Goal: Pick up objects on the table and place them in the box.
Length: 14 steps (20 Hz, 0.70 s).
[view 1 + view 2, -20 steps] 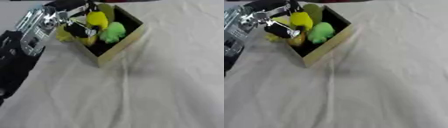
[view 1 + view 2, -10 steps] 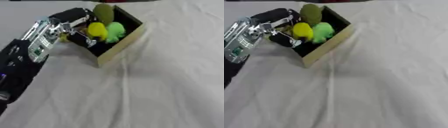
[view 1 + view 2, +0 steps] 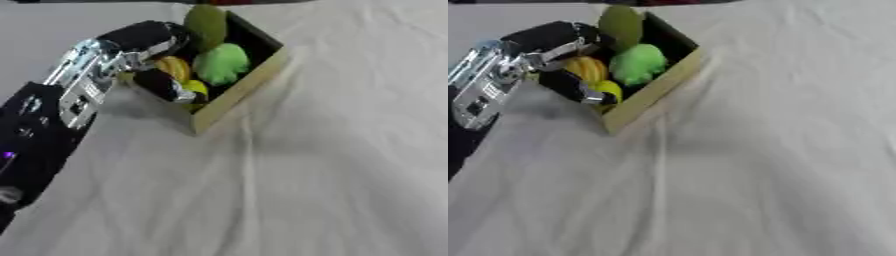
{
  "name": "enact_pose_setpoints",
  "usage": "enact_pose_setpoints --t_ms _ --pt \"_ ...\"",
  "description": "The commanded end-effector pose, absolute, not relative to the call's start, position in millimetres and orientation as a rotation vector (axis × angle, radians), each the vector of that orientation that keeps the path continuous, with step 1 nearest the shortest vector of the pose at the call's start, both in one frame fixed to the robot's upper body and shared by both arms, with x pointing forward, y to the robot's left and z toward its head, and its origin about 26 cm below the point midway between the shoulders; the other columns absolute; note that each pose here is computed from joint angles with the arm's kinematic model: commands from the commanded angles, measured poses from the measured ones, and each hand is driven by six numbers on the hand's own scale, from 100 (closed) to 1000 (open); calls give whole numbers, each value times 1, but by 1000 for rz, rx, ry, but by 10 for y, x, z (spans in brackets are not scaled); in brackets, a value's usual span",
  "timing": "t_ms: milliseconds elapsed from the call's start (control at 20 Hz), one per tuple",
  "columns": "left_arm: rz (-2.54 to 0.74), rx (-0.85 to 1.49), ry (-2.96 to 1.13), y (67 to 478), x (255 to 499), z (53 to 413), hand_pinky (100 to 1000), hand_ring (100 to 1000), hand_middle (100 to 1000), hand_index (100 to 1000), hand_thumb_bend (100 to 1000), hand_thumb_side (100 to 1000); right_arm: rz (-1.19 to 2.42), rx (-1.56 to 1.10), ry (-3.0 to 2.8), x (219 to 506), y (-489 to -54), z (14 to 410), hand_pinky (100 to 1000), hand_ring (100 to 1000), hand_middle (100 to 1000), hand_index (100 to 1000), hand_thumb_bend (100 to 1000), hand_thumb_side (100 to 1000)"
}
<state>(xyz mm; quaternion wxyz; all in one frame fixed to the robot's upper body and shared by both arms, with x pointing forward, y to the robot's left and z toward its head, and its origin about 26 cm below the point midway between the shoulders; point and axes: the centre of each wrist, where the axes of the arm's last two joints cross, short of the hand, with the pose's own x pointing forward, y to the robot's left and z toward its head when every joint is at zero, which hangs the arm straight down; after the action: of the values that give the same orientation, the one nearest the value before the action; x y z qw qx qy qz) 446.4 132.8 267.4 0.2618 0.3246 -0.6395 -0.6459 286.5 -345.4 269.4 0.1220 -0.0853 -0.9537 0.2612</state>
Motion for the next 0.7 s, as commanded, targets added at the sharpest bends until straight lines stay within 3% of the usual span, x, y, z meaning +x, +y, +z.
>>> enact_pose_setpoints --t_ms 50,500,700 --pt "-1681 984 -1789 1484 4416 2961 895 869 853 939 658 645 796 -274 -2796 2826 -3463 2777 922 923 658 785 100 510" --pt "-1484 1055 -1918 1766 4224 3478 864 843 826 916 497 603 792 -283 -2798 2819 -3480 2779 921 922 660 786 100 506" --pt "-1418 1096 -1864 1963 4247 3553 867 846 829 917 499 551 793 -291 -2799 2815 -3489 2781 921 922 661 786 100 503"
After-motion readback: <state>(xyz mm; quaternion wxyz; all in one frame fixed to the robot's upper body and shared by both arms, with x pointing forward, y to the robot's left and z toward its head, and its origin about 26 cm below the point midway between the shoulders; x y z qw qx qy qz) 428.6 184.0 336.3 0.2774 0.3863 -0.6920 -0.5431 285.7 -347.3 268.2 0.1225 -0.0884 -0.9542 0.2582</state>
